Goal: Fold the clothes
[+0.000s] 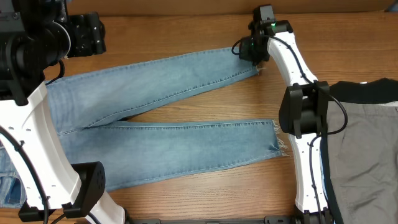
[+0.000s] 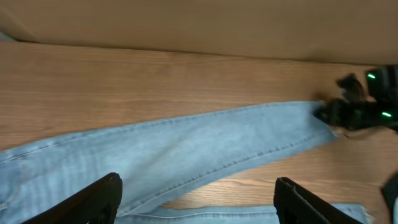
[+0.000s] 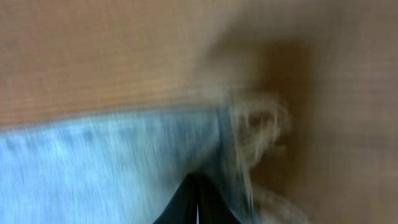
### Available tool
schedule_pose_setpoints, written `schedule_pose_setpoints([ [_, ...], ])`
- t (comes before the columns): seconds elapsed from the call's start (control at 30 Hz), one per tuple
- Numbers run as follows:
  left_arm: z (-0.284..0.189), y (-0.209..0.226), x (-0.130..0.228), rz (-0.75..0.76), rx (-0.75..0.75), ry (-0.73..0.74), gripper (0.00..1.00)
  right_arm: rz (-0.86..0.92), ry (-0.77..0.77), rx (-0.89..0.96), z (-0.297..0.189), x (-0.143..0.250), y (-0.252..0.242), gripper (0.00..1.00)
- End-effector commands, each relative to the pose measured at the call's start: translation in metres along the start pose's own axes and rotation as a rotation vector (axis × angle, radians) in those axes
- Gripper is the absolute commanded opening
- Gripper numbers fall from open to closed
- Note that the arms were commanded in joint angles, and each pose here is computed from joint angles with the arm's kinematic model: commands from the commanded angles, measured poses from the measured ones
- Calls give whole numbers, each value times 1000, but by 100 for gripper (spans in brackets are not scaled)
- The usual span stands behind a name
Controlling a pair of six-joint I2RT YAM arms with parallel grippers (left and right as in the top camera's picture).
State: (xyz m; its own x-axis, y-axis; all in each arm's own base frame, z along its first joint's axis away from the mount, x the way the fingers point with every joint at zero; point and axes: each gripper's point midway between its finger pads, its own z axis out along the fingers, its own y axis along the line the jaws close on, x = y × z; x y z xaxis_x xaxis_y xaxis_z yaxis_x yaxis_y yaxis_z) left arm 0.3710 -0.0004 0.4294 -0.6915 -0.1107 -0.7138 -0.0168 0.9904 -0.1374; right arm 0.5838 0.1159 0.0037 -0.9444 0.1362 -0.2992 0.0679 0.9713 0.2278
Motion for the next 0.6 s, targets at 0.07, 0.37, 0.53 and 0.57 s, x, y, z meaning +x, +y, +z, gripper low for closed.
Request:
schedule_pose_setpoints([
  [0.07,-8,-17,-1,1,85,-16,82,147,-89,122,56,-15,-63,6],
  [0.37,-13,-17,-2,26,85,-28,96,285,-212,-220,3,-78,-93,6],
  [0.53,-18,-18,-2,54,85,-41,100,250,-204,-450,-62,-90,-75,36],
  [0.57,-20,-18,-2,55,85,-44,100,249,-193,-469,-68,-88,-72,38],
])
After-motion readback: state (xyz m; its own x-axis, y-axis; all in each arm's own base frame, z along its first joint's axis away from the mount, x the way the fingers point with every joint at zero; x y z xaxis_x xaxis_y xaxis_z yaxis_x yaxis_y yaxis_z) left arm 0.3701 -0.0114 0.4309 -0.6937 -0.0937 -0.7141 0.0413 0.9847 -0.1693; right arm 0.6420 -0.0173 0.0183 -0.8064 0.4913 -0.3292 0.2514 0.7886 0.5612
